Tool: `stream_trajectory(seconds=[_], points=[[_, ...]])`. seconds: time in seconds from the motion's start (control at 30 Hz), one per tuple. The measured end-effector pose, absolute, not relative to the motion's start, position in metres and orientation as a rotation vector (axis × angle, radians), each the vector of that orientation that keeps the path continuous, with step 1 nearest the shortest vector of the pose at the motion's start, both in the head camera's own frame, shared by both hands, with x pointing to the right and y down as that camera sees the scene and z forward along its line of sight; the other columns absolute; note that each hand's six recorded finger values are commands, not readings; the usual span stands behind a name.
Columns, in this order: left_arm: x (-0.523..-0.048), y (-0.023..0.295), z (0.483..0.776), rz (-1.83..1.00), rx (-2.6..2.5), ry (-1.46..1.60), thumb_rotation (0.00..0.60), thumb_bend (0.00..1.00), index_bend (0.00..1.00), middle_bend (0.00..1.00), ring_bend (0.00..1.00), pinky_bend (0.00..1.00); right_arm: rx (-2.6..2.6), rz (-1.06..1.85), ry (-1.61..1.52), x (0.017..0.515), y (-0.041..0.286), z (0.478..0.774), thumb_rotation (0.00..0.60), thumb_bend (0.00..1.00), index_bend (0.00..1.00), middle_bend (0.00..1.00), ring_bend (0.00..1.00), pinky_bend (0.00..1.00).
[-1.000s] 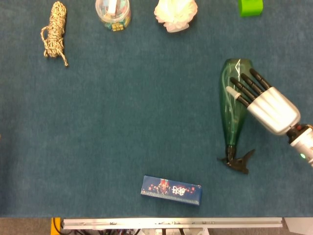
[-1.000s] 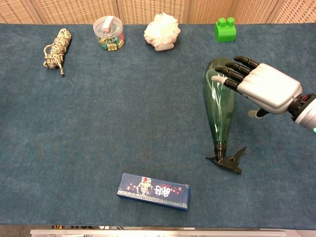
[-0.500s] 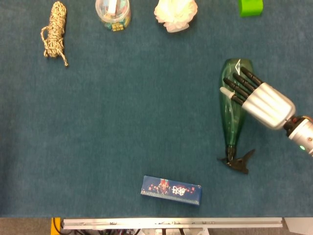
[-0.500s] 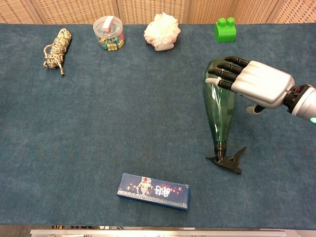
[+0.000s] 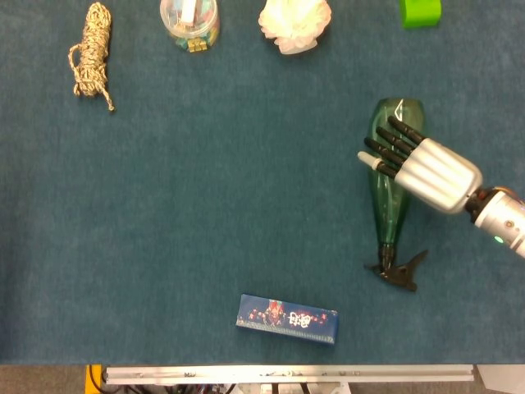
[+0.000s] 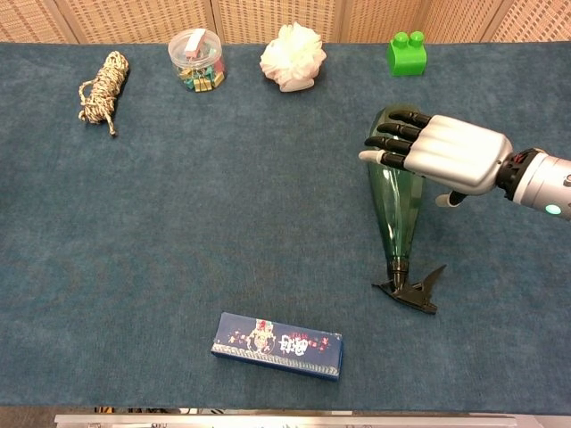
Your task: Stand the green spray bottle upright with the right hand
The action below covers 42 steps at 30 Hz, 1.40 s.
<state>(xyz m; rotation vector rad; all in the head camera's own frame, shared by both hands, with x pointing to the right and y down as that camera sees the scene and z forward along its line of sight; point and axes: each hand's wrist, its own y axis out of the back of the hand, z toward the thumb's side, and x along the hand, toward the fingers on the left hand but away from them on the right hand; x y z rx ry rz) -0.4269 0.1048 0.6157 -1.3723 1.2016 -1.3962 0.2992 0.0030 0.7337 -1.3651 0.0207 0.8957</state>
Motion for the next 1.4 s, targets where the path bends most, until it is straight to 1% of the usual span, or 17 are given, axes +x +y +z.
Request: stream_trajectory(seconds=[0.3,0.57,0.9,1.4], points=[[-0.429,0.106,0.612,-1.387,-1.369,1.216,0.6,0.0,0.13,0.17,0.06,0.19,-1.377,0.888,0.053,0.287,0.003,0.742,0.6,0.0,0.11,0.14,0.0,0.05],[-0.43,0.107,0.61,-1.381,-1.369,1.223,0.6,0.0,0.13,0.17,0.06,0.19,-1.37,0.89,0.077,0.281,0.004,0.748,0.6,0.0,0.16,0.18,0.04,0.05],[-0.431,0.107,0.608,-1.375,-1.368,1.233,0.6,0.0,0.13,0.17,0.06,0.19,-1.361,0.887,0.08,0.273,0.002,0.751,0.6,0.0,0.25,0.27,0.11,0.07],[-0.431,0.108,0.607,-1.37,-1.368,1.235,0.6,0.0,0.13,0.17,0.06,0.19,-1.364,0.876,0.051,0.273,0.0,0.749,0.6,0.0,0.34,0.39,0.23,0.12]])
